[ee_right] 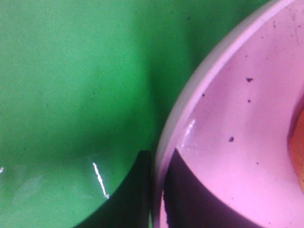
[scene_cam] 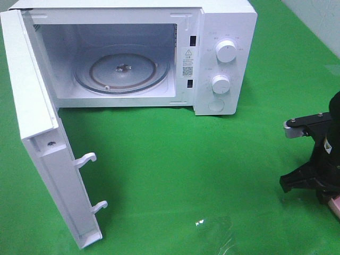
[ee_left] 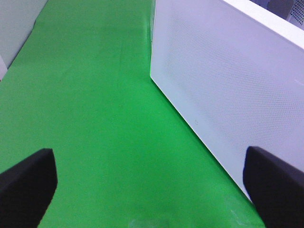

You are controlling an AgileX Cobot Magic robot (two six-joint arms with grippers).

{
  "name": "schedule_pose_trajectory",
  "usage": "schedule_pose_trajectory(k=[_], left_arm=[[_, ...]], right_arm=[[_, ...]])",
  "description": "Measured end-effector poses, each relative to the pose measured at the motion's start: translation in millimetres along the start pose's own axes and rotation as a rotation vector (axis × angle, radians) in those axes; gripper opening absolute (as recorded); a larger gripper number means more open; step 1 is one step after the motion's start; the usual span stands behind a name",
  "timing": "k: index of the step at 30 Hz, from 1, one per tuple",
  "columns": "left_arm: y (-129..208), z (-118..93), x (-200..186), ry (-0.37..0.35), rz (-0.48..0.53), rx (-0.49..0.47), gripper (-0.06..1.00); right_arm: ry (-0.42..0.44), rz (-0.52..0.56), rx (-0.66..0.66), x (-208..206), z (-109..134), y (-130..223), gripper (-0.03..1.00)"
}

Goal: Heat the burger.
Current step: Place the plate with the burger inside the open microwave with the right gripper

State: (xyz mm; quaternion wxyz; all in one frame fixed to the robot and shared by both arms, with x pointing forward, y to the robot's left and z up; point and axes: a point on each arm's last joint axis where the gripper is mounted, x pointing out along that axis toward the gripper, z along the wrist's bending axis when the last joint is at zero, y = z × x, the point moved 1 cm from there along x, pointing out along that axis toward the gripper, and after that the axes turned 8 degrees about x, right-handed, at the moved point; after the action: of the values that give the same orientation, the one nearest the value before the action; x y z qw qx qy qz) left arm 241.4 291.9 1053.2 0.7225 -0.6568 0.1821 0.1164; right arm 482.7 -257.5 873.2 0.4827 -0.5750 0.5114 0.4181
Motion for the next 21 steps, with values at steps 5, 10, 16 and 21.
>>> schedule_pose_trajectory(k=[5,10,16,21], left_arm=[[0,0,0,0.000,0.000,0.000,0.99],[0,0,0,0.000,0.000,0.000,0.99],[0,0,0,0.000,0.000,0.000,0.99],[0,0,0,0.000,0.000,0.000,0.99]], right_arm=[[0.028,-0.017,-0.007,-9,1,3,0.02],[0.032,-0.040,0.019,-20,-1,5,0.02],[0.034,-0.082,0.036,-38,-7,6,0.03],[0.048,-0.083,0.045,-45,-10,8,0.03]])
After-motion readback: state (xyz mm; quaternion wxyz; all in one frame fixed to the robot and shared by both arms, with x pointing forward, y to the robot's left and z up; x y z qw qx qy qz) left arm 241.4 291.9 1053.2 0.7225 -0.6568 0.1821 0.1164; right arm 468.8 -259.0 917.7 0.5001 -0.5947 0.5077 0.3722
